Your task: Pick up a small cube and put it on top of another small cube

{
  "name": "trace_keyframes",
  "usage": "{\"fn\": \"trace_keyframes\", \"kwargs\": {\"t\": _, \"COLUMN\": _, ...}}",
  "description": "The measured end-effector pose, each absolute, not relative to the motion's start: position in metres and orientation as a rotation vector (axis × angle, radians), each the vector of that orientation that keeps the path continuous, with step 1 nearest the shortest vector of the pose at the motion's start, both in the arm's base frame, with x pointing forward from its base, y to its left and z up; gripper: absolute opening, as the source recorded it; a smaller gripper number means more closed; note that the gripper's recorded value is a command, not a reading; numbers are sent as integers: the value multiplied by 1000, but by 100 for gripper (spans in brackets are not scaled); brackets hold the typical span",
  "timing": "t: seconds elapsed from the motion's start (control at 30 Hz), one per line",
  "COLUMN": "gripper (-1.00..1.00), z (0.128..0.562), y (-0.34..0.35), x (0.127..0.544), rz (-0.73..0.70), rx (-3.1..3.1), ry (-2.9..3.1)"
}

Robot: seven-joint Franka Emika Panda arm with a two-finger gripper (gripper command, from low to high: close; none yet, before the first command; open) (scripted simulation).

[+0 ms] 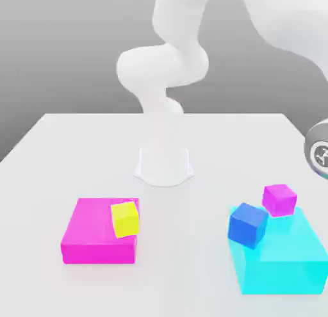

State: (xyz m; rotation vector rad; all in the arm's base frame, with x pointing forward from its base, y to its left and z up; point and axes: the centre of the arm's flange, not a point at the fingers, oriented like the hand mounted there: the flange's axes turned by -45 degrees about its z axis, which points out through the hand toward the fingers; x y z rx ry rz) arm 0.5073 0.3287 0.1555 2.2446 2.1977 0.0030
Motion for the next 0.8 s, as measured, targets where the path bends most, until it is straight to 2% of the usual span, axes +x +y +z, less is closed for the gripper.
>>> {"fn": "trace_keyframes", "kwargs": {"t": 0.03, "gripper": -100, "z": 142, "y": 329, "x": 507, "rz": 1, "rx": 2243, "ry": 2200}}
{"fn": "trace_keyframes", "kwargs": {"t": 0.27, "gripper": -100, "z": 140, "y": 329, "x": 506, "rz": -2, "rx": 2242, "ry": 2202}}
{"fn": "trace_keyframes", "kwargs": {"t": 0.43, "gripper": -100, "z": 205, "y": 328, "x": 498, "rz": -2, "rx": 2241, "ry": 2208}}
{"fn": "trace_keyframes", "kwargs": {"t": 0.8, "gripper": -100, "z": 296, "y": 303, "x": 407, "rz": 0, "rx": 2209, "ry": 2267}}
